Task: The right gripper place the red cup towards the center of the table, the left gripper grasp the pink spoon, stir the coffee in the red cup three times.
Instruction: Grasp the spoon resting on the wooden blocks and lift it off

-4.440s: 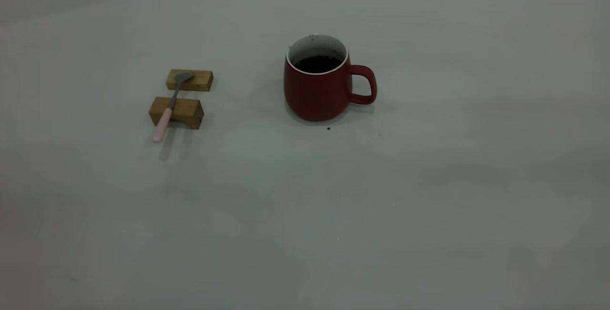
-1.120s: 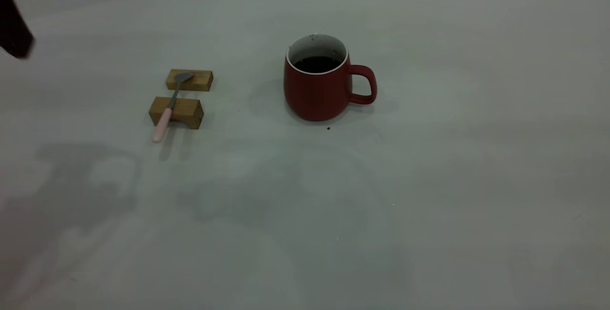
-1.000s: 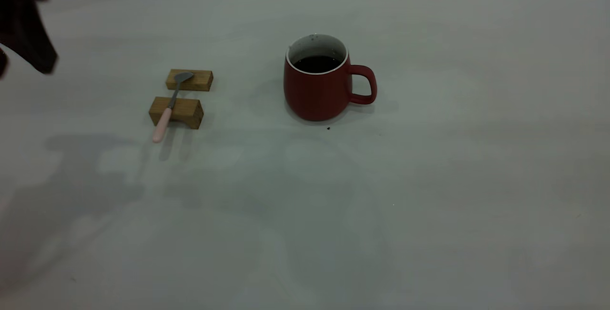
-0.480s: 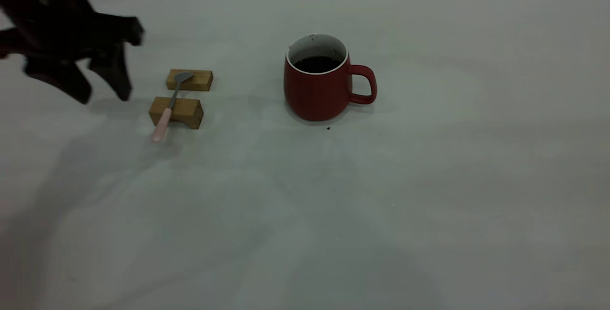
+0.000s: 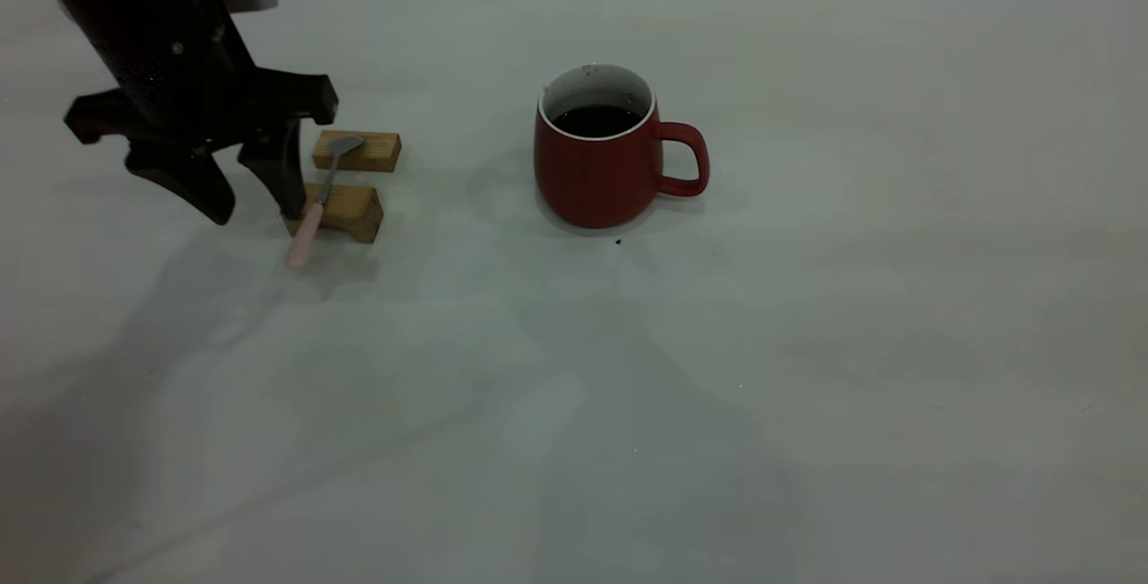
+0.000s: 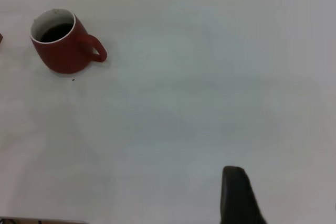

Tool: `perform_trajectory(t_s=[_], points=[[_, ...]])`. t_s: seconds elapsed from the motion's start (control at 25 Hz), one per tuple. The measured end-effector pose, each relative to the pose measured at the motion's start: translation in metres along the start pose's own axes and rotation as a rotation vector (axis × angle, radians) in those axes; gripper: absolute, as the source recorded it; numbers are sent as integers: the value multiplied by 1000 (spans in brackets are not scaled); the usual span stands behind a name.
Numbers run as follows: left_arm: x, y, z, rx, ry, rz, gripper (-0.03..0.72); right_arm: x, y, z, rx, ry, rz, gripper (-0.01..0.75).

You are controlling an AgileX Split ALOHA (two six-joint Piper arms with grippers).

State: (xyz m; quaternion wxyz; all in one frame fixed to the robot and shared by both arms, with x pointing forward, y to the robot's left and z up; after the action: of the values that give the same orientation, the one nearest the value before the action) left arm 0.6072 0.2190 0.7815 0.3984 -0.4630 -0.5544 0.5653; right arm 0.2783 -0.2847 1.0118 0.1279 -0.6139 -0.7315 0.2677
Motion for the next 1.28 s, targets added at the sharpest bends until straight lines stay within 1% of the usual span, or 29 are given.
perform_trajectory(t_s=[0.36, 0.64, 0.76, 0.84, 0.92, 0.96, 1.04, 1.08, 1.2, 1.28], points=[[-3, 15, -5, 20, -12, -1, 529, 0, 0, 0, 0, 0, 0, 479], [2, 36, 2, 68, -16, -24, 529, 0, 0, 0, 0, 0, 0, 479], [3, 40, 4, 77, -17, -29, 510, 0, 0, 0, 0, 0, 0, 479], [2, 40, 2, 66, -17, -25, 466, 0, 0, 0, 0, 0, 0, 479], [1, 40, 1, 59, -20, -20, 391, 0, 0, 0, 0, -1, 0, 479], [1, 40, 1, 57, -25, -16, 337, 0, 0, 0, 0, -1, 0, 479], [0, 40, 0, 52, -31, -10, 205, 0, 0, 0, 0, -1, 0, 479], [0, 40, -1, 48, -34, -7, 167, 0, 0, 0, 0, -1, 0, 479], [-1, 38, -2, 42, -40, 0, 170, 0, 0, 0, 0, -1, 0, 479], [-5, 30, -2, 48, -69, 21, 170, 0, 0, 0, 0, -1, 0, 479]])
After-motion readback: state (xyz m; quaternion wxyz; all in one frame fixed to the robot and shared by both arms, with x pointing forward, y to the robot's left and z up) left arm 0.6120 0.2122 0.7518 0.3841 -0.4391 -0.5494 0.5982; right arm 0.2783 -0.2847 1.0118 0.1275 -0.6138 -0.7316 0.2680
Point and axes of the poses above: a point on each arm's last joint axis where the gripper is mounted, y pointing out along that axis toward the gripper, x along the wrist's bending axis when the last joint is at zero, z = x × y, the point moved 5 cm from there along y, pointing out along that axis toward the gripper, and after that the axes turned 14 degrees about -y, right-handed, at the moved point
